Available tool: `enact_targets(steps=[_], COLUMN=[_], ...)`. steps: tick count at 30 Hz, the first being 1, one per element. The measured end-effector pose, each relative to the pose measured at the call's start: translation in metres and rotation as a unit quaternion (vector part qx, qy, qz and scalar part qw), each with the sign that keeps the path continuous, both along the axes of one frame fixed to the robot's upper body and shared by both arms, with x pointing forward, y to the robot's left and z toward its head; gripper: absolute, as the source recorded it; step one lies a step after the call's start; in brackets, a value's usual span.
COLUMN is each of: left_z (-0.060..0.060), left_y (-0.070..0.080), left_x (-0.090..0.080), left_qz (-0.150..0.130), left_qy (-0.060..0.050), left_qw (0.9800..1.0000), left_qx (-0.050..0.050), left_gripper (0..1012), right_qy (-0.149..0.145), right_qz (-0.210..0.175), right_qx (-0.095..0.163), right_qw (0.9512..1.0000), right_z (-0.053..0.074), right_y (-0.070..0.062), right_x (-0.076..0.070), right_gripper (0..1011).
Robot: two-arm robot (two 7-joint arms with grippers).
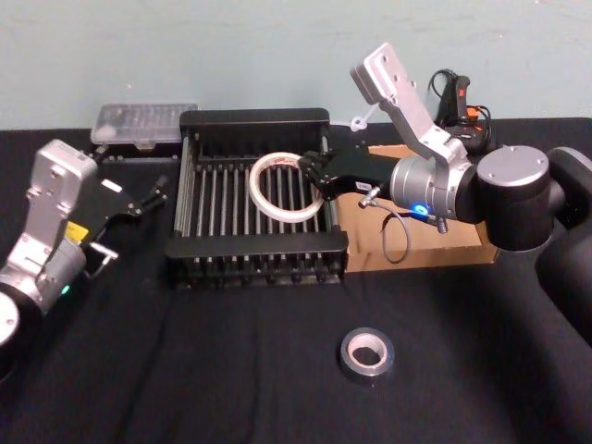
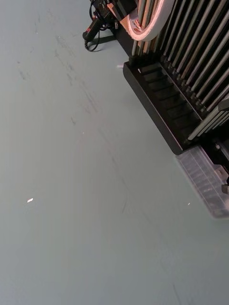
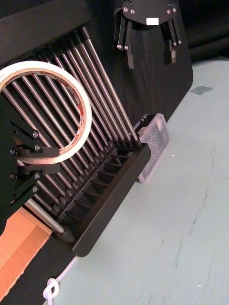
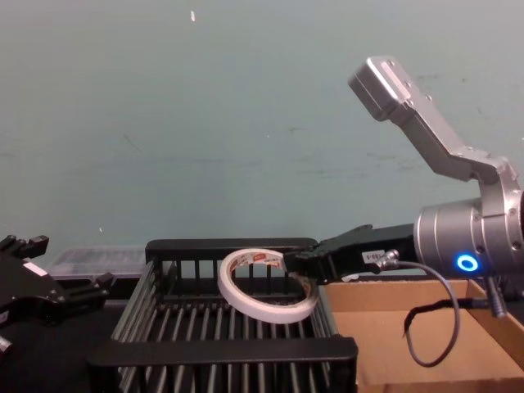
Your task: Pick up the white tape and place it into the black box , Pick up the silver tape and place it into the brown box.
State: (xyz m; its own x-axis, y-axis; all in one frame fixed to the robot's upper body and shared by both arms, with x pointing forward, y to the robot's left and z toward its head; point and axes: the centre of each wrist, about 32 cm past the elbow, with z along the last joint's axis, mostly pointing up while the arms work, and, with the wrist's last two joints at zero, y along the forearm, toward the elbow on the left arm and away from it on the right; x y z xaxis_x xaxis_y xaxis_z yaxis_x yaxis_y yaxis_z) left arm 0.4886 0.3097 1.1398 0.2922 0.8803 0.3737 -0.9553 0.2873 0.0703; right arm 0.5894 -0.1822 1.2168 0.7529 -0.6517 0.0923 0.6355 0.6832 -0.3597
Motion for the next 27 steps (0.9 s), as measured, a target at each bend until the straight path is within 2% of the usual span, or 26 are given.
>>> enact_targets(steps=[19,27], left_z=[0.0000,0.0000], left_y=[0.0000,0.0000], left_x=[0.0000,0.0000], left_qz=[0.000,0.000], left_qy=[0.000,0.000], left_qw=[1.0000,1.0000], left_qx=[0.000,0.000], left_gripper=[1002,1002], right_qy=[-0.001,-0.001], right_qz=[-0.001,-0.001], right_qx=[0.001,0.001], right_qw=[1.0000,1.0000], right_z=[0.0005,0.0005], right_y=[-0.0015,-0.0017], right_x=[-0.0011,-0.0012], right_gripper=[93,288])
